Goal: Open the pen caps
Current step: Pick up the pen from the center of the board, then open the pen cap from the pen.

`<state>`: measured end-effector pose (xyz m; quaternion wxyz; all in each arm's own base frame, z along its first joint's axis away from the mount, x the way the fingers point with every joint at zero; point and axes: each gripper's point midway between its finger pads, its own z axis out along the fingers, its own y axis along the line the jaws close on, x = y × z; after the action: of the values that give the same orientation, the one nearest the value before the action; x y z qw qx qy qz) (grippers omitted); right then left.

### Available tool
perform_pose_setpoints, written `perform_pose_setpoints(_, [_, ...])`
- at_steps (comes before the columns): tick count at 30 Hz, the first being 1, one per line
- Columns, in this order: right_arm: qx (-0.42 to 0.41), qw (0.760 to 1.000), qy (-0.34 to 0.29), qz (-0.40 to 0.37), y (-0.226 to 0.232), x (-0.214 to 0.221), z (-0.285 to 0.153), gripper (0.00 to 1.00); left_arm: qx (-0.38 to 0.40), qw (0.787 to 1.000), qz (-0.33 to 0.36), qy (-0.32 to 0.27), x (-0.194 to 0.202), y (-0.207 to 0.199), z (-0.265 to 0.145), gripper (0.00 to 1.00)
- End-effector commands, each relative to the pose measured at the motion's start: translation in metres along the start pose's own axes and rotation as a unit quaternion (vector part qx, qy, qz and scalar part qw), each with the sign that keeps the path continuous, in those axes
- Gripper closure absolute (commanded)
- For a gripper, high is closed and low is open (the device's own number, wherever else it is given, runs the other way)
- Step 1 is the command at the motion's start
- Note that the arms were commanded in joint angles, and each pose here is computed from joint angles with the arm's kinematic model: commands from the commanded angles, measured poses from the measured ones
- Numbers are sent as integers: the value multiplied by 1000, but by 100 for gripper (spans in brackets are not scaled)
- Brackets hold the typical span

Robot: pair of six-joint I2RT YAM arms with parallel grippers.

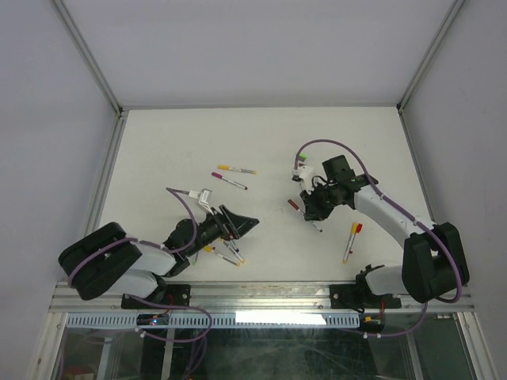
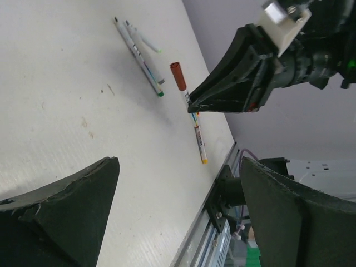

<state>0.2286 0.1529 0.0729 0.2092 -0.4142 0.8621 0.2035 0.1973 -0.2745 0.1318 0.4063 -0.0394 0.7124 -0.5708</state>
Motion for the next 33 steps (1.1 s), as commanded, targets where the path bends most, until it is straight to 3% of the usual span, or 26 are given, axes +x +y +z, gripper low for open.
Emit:
perform_pose_setpoints(1, [-73,994,-67,-37,32,-32,-9,100,40,996,-30,-73,-20,-25,22,9])
perform_pose_setpoints(7, [-102,990,-81,-47,45,-42,-5,100,59,991,-56,-102,-13,-29,58,10])
perform_pose_setpoints(15, [-97,991,-80,-49,45,-42,-4,100,48,983,-80,-156,-14,-23,89,18])
perform_pose_setpoints(23, [-90,992,-67,-49,45,-39,2,100,35,982,-86,-163,-9,-27,106,21])
perform_pose_setpoints(27, [-88,992,-66,-53,46,-39,3,100,32,983,-88,-158,-6,-27,114,30])
perform_pose_setpoints(33, [-83,993,-64,-54,44,-39,4,100,38,984,-96,-142,1,-31,118,53])
